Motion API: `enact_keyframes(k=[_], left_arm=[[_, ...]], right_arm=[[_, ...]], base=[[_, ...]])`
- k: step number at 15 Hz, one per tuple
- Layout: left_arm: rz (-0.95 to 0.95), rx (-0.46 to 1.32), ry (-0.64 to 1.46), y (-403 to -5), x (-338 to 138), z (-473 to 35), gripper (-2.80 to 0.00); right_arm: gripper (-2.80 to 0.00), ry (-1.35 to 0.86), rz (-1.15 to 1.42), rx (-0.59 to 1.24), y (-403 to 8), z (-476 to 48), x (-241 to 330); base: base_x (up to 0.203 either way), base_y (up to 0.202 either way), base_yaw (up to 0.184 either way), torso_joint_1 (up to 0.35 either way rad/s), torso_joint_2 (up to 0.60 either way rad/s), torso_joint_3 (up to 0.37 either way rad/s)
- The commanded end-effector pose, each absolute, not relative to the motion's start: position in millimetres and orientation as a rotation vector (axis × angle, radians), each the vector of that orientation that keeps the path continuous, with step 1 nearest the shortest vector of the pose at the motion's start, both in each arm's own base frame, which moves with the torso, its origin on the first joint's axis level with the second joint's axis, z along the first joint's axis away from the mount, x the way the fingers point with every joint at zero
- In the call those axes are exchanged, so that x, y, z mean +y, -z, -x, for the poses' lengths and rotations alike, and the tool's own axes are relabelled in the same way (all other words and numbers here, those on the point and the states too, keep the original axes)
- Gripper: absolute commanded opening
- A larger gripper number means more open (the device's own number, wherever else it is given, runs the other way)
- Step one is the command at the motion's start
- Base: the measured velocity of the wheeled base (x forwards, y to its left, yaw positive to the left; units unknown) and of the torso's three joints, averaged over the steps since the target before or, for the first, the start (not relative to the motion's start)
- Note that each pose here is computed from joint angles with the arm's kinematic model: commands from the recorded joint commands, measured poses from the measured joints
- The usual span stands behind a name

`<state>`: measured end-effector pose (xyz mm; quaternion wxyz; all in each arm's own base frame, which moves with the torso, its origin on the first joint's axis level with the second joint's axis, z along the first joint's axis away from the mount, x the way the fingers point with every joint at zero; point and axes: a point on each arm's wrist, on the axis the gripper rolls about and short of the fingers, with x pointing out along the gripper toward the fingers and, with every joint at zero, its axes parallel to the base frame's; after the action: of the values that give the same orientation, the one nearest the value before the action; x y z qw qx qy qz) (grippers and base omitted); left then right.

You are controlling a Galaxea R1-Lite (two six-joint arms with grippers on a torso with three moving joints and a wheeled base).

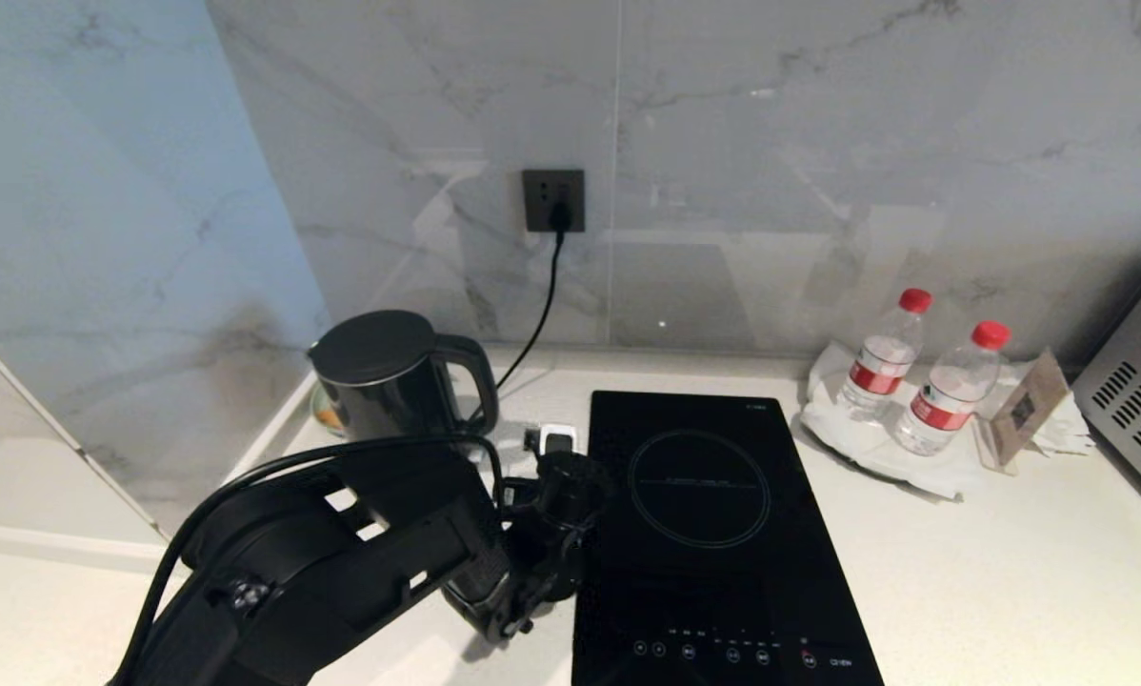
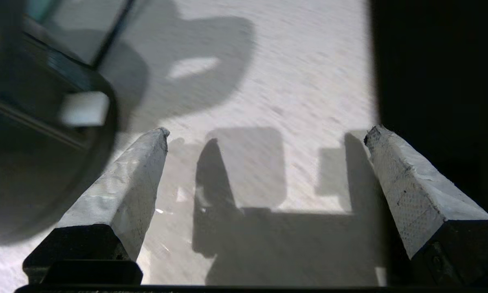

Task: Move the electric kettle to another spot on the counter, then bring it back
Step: Finish boiling water, then pick up the kettle

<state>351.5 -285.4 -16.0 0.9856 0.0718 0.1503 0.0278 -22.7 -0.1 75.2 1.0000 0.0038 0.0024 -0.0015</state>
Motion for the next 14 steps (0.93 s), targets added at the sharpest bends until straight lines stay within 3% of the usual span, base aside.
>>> enact_keyframes(k=[1,5,14], left_arm=[[-0.147,0.303,-0.048,18,-289,-347,0.0],[-0.122,0.313,-0.056,11,-281,-341,0.0],[0.004,0.309,0.062,-73,-239,-276,0.0]], right_arm=[[-2.8,0.003,-0.008,0.005,-75,23,0],[-2.8,0.003,-0.008,0.005,-75,23,0],[-2.8,0.003,-0.008,0.005,-75,23,0]], base=[[0.0,0.0,0.0,0.0,0.0,0.0],[0.0,0.0,0.0,0.0,0.0,0.0],[0.0,0.0,0.0,0.0,0.0,0.0]])
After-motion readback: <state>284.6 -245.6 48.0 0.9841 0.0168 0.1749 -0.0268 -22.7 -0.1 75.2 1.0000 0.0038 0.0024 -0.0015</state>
